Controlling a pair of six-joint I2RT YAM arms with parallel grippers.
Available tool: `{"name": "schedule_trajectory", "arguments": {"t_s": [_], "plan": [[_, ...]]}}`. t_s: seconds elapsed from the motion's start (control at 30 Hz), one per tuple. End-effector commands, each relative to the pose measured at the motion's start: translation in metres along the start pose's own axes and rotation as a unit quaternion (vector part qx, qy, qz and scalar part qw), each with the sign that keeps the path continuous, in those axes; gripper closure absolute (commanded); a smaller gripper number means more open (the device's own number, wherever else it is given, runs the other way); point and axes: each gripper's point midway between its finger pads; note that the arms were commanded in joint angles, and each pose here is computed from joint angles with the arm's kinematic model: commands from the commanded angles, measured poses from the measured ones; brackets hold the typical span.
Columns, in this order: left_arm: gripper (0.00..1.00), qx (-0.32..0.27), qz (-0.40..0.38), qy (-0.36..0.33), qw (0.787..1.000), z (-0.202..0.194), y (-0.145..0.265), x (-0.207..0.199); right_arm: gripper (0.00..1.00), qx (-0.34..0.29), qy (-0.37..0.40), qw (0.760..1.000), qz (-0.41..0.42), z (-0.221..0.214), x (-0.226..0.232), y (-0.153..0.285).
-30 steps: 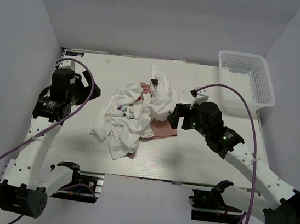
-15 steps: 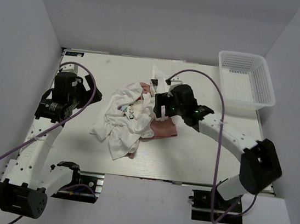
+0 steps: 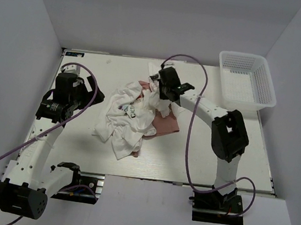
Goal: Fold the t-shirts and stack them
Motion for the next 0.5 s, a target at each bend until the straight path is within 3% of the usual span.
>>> {"name": "schedule_trajectory", "arguments": {"t_s": [0.0,0.13,0.2,0.33,0.37,0.4,0.47], "plan": [[0.00,-0.012,-0.016,-0.002,1.000,0.004,0.006,-0.004,1.00,-0.142,-0.088,0.976,-0.136,0.109,-0.099,0.086],[0.00,-0.012,-0.016,-0.002,1.000,0.004,0.006,-0.004,1.00,-0.243,-0.140,0.932,-0.231,0.166,-0.192,0.184],[0.00,-0.012,-0.016,-0.002,1.000,0.003,0.004,-0.003,1.00,-0.269,-0.125,0.912,-0.285,0.174,-0.223,0.224],[0.00,-0.013,-0.024,-0.002,1.000,0.004,0.004,-0.006,1.00,-0.279,-0.135,0.869,-0.385,0.174,-0.292,0.258],[0.00,-0.013,-0.024,-0.002,1.000,0.004,0.004,-0.006,1.00,-0.312,-0.157,0.841,-0.413,0.184,-0.317,0.276],[0.00,-0.009,-0.021,-0.002,1.000,0.003,0.002,-0.006,1.00,-0.296,-0.148,0.837,-0.436,0.180,-0.339,0.264],[0.00,-0.005,-0.018,-0.002,1.000,0.001,0.002,-0.004,1.00,-0.316,-0.159,0.828,-0.435,0.210,-0.375,0.286]]}}
Point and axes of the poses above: each gripper's point midway between its finger pads, its own y axis back along the fingers, its own x axis along the line the jaws close on, z = x × y, and after that the axes turned 10 degrees about y, right-handed
